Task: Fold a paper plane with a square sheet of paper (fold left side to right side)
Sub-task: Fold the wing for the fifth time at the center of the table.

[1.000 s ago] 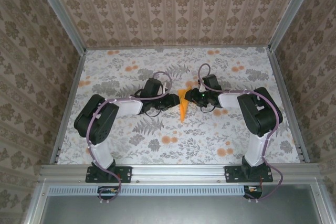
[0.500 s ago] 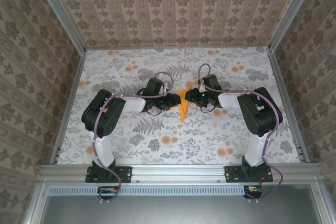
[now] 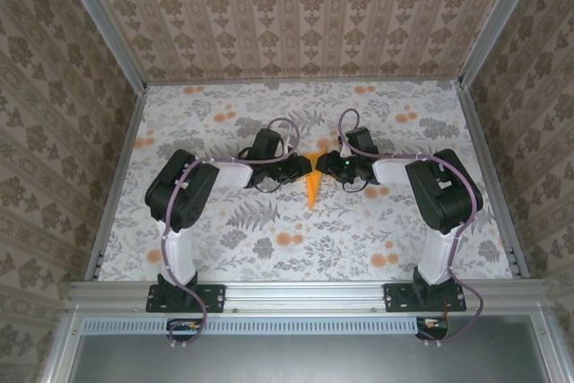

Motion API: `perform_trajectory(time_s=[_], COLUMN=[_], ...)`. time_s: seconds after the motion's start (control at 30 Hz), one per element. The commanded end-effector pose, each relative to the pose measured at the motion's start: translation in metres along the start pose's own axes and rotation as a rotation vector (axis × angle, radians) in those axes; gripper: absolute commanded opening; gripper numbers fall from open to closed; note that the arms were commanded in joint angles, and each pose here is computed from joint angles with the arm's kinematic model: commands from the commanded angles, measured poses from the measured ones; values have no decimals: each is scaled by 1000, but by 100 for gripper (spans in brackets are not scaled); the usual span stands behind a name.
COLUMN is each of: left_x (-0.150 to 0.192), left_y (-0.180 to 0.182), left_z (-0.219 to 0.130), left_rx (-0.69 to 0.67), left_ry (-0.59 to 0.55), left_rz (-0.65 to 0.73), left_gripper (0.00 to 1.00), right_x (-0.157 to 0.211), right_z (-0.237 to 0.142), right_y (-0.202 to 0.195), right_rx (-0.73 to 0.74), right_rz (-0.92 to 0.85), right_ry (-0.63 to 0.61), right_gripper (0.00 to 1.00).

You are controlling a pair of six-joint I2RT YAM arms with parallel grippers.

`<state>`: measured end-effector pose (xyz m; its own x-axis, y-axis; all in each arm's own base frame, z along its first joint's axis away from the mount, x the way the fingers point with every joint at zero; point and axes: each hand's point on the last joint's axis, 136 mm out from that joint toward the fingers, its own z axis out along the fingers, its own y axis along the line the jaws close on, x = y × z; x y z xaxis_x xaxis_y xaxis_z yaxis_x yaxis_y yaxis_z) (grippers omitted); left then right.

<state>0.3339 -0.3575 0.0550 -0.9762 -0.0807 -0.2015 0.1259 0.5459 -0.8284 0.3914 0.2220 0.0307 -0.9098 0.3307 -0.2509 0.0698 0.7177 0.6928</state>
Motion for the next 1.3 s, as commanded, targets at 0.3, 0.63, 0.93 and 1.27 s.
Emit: perform_trajectory(time_s=[0.3,0.63,0.93,1.27], left_x=[-7,-10,-10,-12], left_y=[3,11,14,15], left_z=[1,-1,-2,-1], left_rx=[-40,-74,-84,-88], left_ry=[22,52,51,51], left_rz=[86,166,169,163], left_gripper=[0,0,0,0], right_x=[0,-30,-36,-33], right_z=[-5,-21,-5,9], right_y=[0,19,19,13], right_rx=[21,-19,-17,5], right_rz=[1,-16,37,50], right_ry=[27,-10,14,46], right_gripper=[46,59,64,64])
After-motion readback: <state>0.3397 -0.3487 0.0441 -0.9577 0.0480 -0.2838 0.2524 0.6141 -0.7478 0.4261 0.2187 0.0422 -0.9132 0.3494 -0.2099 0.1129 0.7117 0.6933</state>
